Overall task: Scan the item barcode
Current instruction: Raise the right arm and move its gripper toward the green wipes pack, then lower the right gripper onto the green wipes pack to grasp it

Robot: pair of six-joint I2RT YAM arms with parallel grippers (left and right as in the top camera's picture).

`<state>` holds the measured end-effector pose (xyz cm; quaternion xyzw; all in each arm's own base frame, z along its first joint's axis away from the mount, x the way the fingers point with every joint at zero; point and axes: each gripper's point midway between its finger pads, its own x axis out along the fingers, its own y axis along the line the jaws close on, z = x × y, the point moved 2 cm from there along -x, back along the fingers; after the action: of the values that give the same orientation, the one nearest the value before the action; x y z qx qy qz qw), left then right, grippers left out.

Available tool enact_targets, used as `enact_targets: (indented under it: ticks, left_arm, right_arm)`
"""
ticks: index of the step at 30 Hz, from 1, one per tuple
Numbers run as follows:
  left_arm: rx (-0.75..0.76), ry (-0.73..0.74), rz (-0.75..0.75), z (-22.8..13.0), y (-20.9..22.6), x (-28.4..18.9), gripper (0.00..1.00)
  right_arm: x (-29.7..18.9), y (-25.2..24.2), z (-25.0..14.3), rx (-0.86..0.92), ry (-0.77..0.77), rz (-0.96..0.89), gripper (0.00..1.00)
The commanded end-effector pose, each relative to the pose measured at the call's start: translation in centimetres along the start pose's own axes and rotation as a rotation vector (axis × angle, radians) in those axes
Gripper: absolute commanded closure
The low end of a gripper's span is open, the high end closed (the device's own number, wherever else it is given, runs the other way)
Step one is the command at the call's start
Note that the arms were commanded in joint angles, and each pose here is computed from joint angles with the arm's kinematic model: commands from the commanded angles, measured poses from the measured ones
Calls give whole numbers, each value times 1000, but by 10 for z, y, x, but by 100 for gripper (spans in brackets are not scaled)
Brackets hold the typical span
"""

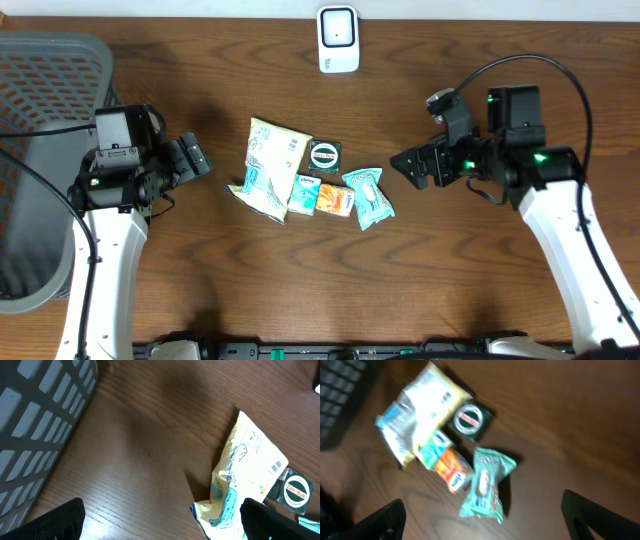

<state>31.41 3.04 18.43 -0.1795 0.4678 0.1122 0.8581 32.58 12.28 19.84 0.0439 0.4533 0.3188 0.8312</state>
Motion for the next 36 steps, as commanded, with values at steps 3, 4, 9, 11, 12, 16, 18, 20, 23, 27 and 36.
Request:
enact_targets:
  ticks: [3,4,9,11,12,16,18,20,23,27,36]
  left_arm:
    - [-5,6,2,0,1,1,2]
    - [-5,6,2,0,1,1,2]
    - [-5,6,2,0,1,1,2]
    - [-5,6,2,0,1,1,2]
    - [-5,6,2,0,1,1,2]
    - [-5,6,2,0,1,1,2]
    - [-5,6,2,0,1,1,2]
    - [-5,6,2,0,1,1,2]
    - [-5,6,2,0,1,1,2]
    - [-5,6,2,0,1,1,2]
    - [-5,6,2,0,1,1,3]
  right_arm:
    - [25,-13,-15,116,112,-69,1]
    - [30,-13,-18,123,131,-65,1]
    - [44,-21,-26,177,187,-98,1]
    - [42,-25,-25,190,207,-124,1]
    - [40,-26,-23,194,217,-141,1]
    - [24,-33,-9,194,248,-224,1]
    - [18,-33,-4,196,259,-242,1]
    - [16,-34,-3,201,275,-251,1]
    - [21,-35,-12,219,324,-249,2]
    - [35,-42,-24,244,390,-247,3]
    - [66,-47,-32,282,436,-176,14]
